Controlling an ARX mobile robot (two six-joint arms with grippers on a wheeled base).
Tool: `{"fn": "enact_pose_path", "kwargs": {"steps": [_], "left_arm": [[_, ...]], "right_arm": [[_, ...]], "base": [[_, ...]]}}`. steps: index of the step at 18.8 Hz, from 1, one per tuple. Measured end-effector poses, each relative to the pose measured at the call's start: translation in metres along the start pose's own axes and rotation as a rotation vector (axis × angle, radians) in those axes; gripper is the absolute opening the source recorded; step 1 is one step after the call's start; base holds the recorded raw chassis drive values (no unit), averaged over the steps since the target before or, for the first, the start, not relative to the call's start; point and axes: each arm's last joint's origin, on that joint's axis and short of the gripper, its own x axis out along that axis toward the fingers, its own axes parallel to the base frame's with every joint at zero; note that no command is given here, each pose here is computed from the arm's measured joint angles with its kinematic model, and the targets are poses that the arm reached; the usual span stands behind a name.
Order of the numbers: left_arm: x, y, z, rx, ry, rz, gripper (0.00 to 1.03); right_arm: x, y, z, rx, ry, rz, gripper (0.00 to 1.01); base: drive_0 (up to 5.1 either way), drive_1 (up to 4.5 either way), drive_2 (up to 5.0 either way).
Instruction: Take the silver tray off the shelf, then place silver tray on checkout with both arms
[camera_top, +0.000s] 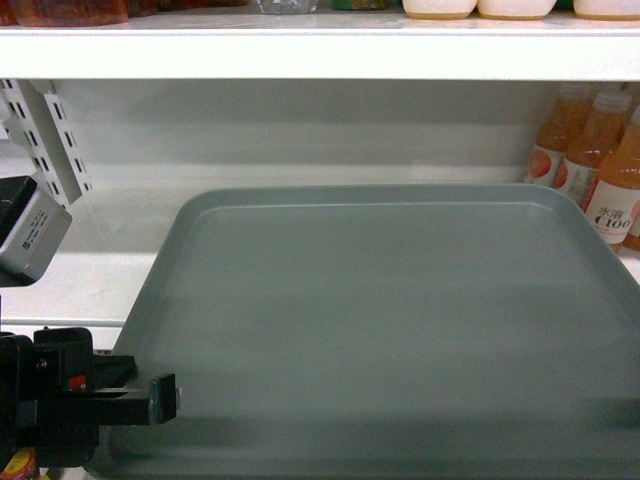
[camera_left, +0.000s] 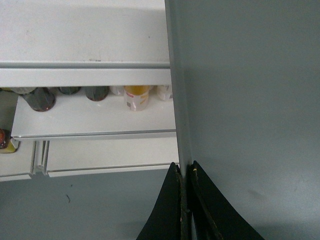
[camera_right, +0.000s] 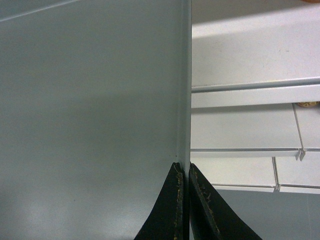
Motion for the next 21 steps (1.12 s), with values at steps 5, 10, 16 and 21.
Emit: {"fn": "enact_pose_path", "kwargs": {"steps": [5, 10, 16, 21], "left_arm": [[-0.0001, 0.0, -0.0001, 0.001, 0.001, 0.0, 0.02], [-0.0001, 0.0, 0.0001, 0.0, 0.0, 0.0, 0.02], [-0.0002, -0.0001, 0.0006, 0.0, -0.005, -0.001, 0.02], [-0.0001, 0.0001, -0.0004, 0.001, 0.003, 0.001, 0.02]], "right_arm": [[0.0, 0.0001, 0.0001, 0.0, -0.001, 0.001, 0.02], [0.0, 0.0, 0.0001, 0.0, -0.001, 0.001, 0.02], [0.0, 0.0001, 0.0003, 0.0, -0.003, 0.001, 0.02], [0.0001, 0.0, -0.0002, 0.001, 0.002, 0.0, 0.02]], "base": [[0.1, -3.82, 4.0], [0.1, -3.75, 4.0], [0.1, -3.83, 4.0], [0.2, -3.72, 4.1]]}}
